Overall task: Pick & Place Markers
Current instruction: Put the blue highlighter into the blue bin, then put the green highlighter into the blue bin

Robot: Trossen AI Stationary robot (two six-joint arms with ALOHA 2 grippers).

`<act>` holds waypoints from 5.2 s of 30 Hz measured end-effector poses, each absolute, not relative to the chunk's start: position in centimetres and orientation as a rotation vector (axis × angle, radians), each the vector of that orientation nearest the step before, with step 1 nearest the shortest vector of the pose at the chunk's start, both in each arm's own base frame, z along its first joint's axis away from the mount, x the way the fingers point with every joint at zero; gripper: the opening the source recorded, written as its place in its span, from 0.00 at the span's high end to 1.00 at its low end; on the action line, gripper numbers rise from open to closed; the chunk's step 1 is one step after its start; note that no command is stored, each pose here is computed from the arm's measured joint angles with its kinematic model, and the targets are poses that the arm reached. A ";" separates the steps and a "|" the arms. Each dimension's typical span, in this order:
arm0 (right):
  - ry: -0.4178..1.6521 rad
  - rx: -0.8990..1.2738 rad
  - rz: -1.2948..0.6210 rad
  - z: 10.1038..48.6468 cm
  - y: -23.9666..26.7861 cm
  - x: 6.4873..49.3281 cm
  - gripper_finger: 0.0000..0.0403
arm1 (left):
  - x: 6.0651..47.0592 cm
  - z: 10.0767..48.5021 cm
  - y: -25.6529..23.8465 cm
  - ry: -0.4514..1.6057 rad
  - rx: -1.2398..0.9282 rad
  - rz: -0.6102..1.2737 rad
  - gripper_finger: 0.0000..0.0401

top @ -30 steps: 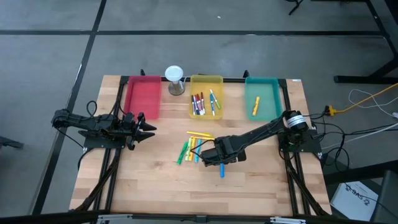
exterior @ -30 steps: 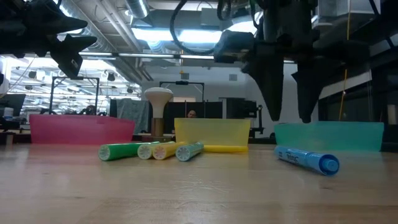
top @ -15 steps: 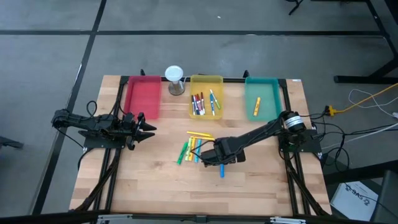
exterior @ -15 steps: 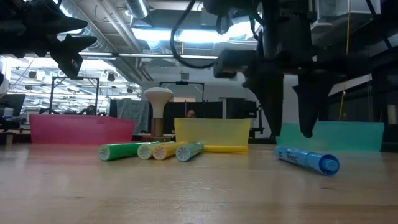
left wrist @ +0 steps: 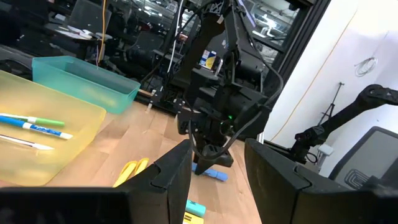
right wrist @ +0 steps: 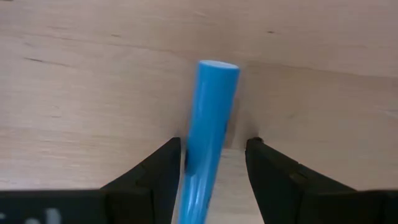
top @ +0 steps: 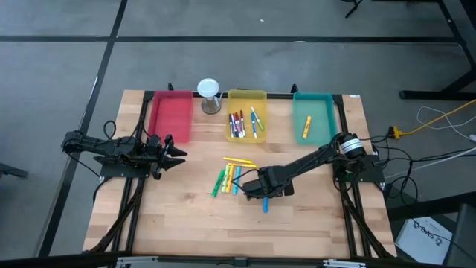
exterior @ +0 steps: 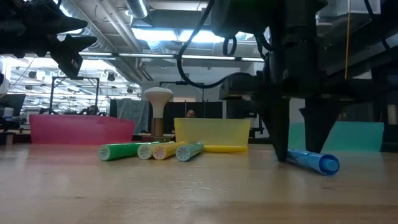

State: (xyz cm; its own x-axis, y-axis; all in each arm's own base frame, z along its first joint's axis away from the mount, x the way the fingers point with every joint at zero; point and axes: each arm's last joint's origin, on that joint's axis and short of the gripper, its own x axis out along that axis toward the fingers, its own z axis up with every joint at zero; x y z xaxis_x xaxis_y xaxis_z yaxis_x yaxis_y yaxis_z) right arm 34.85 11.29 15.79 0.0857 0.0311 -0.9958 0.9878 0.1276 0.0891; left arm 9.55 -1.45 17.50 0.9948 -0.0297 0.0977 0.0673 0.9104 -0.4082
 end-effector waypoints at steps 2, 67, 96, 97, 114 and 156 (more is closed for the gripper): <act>1.224 1.171 -1.041 15.5 11.2 34.6 0.56 | 9.6 17.5 -1.4 -0.090 -0.424 -0.050 0.64; 1.292 0.987 -1.098 20.1 10.1 35.2 0.84 | 9.6 17.5 -1.4 -0.089 -0.424 -0.050 0.64; 1.229 0.790 -1.304 26.6 -3.9 27.3 0.84 | 9.5 17.5 -1.4 -0.090 -0.424 -0.050 0.64; 1.225 0.784 -1.306 26.8 -4.5 26.8 0.84 | 9.5 17.5 -1.4 -0.090 -0.424 -0.050 0.64; 1.035 0.792 -1.354 28.3 -14.5 18.6 0.84 | 9.5 17.5 -1.4 -0.090 -0.424 -0.050 0.64; 0.850 0.774 -0.966 26.2 -12.9 23.1 0.35 | 9.6 17.5 -1.4 -0.090 -0.424 -0.050 0.64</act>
State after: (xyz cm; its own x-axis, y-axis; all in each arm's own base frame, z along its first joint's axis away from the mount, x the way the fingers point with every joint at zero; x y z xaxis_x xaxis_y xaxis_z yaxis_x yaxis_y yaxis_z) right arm 23.07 -12.87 26.19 0.3159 -0.3700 -0.8737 0.9136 0.3670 0.1749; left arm 9.55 -1.45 17.50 0.9948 -0.0299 0.0972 0.0673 0.9105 -0.4081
